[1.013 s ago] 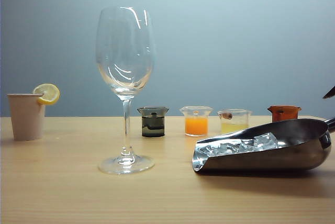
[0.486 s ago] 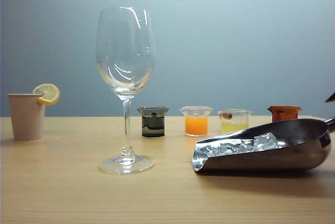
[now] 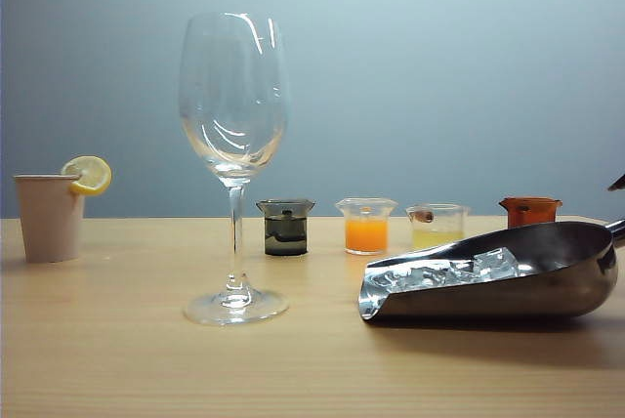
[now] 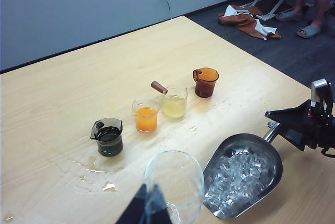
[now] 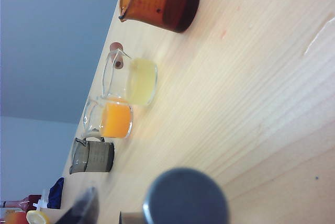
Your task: Pick up the ice scoop on the desk filled with ice cubes, pour the ice into the goblet, and finally put the scoop back on the table.
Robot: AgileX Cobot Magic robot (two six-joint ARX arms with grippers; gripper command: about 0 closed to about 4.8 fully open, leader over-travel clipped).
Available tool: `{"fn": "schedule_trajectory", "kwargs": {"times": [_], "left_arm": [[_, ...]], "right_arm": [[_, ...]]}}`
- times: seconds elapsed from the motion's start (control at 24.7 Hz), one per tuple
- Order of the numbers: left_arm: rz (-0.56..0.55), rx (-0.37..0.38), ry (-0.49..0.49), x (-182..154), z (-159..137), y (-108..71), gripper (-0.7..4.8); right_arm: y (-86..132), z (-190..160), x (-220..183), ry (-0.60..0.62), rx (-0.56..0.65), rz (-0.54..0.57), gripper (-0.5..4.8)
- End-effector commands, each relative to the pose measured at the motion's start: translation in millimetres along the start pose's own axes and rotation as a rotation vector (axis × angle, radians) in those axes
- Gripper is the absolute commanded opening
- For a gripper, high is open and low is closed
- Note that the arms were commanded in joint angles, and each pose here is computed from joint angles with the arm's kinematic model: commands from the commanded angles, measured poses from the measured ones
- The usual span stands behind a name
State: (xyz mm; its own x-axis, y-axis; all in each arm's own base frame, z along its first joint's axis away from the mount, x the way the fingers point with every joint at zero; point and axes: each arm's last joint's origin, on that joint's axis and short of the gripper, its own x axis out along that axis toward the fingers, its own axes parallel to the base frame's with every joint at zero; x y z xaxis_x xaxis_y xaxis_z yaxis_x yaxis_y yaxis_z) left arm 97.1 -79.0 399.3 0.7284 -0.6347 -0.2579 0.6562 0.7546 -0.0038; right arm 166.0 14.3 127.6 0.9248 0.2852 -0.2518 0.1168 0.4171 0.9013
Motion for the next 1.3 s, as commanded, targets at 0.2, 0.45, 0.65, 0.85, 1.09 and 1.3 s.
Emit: {"fn": "schedule_trajectory", "kwargs": {"times": [0.2, 0.45, 0.65, 0.85, 1.09, 1.3], "left_arm": [[-0.003, 0.005, -0.012, -1.4, 2.1, -0.1, -0.05], [-0.002, 0.005, -0.012, -1.4, 2.1, -0.1, -0.05], [-0.002, 0.012, -0.012, -1.3, 2.1, -0.1, -0.05], [-0.002, 0.012, -0.011, -1.3, 2.1, -0.1, -0.05], [-0.002, 0.012, -0.011, -1.3, 2.0, -0.1, -0.05], [-0.002, 0.012, -0.01, -1.3, 2.0, -0.1, -0.05]], "right_arm": [[1.3, 0.7, 0.3, -0.006, -0.006, 0.009, 1.8], [1.3, 0.8, 0.3, -0.009, -0.01, 0.007, 1.53], [-0.2, 0.3, 0.4, -0.006, -0.006, -0.008, 1.07], [-2.1, -0.6, 0.3, 0.003, -0.001, -0.028, 0.75], [-2.1, -0.5, 0.3, -0.001, -0.001, -0.029, 0.4], [-2.1, -0.5, 0.3, -0.001, -0.001, -0.029, -0.01]]}}
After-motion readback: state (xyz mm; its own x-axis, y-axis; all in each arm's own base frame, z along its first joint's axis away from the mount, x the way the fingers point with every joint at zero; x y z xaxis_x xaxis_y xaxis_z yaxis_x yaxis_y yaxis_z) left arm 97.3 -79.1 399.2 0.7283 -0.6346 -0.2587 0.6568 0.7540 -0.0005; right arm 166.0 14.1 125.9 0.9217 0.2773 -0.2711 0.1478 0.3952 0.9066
